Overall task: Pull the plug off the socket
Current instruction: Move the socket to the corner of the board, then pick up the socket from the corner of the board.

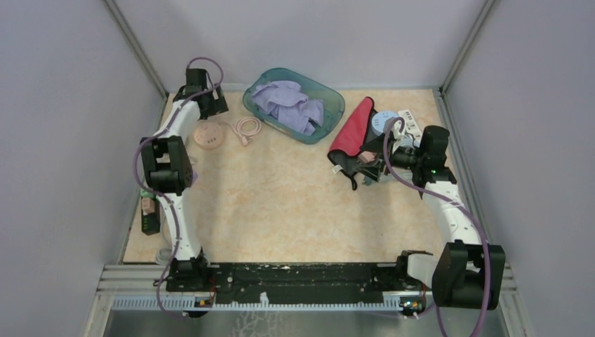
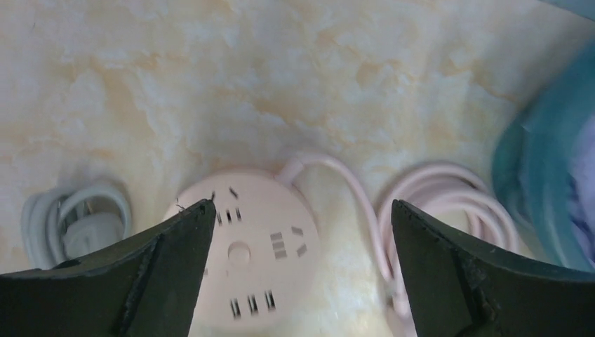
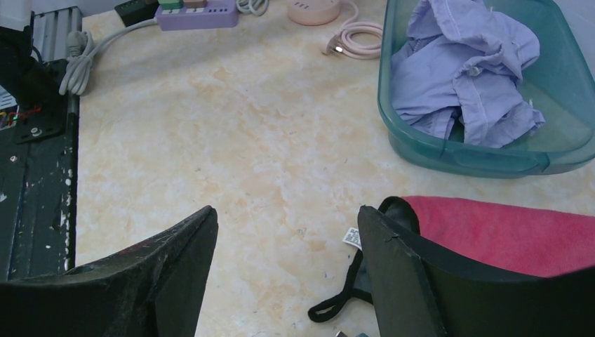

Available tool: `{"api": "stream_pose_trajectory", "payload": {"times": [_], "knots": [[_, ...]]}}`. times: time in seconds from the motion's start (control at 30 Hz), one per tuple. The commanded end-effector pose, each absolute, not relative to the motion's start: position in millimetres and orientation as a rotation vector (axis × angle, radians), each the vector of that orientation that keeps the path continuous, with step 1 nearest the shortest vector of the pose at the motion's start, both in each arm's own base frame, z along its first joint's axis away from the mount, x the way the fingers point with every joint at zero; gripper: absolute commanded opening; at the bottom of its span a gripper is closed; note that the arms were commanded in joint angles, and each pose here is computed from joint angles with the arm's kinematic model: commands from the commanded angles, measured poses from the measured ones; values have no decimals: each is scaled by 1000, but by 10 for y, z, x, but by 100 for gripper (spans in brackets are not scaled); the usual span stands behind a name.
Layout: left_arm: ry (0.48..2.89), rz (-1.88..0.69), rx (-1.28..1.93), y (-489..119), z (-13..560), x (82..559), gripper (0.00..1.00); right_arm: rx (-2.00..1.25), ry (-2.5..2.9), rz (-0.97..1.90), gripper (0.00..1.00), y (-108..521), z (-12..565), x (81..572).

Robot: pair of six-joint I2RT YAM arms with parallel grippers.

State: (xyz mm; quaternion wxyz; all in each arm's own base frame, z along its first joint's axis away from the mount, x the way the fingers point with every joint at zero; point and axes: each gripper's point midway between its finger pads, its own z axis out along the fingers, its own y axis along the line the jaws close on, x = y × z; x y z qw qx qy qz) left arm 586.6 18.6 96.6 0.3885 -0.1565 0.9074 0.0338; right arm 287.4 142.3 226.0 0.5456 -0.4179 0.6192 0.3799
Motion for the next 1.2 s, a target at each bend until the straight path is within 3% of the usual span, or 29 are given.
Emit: {"api": "stream_pose_trajectory", "payload": {"times": [0.0,0.17,0.3,0.53,0.7,0.97,1.17], "knots": [[2101,-98,-348,-38,2031,5717,100,-1022,1414,884,73,1426,2351,2849],[1931,-350,-104,-471,2589,5052,100,-1038,1395,895,73,1446,2392,2794],[1835,-518,193,-850,2682,4225,100,-1044,1370,926,73,1471,2426,2741],[1949,-225,186,-426,2192,3562,100,-1079,1338,966,73,1589,2438,2647],[2048,-105,91,-144,1759,3532,100,-1104,1334,980,73,1673,2384,2611],[2134,-48,-136,301,1525,3823,100,-1123,1343,993,73,1730,2298,2600],[2212,182,-389,820,1264,4004,100,-1123,1354,1002,73,1744,2252,2607]]}}
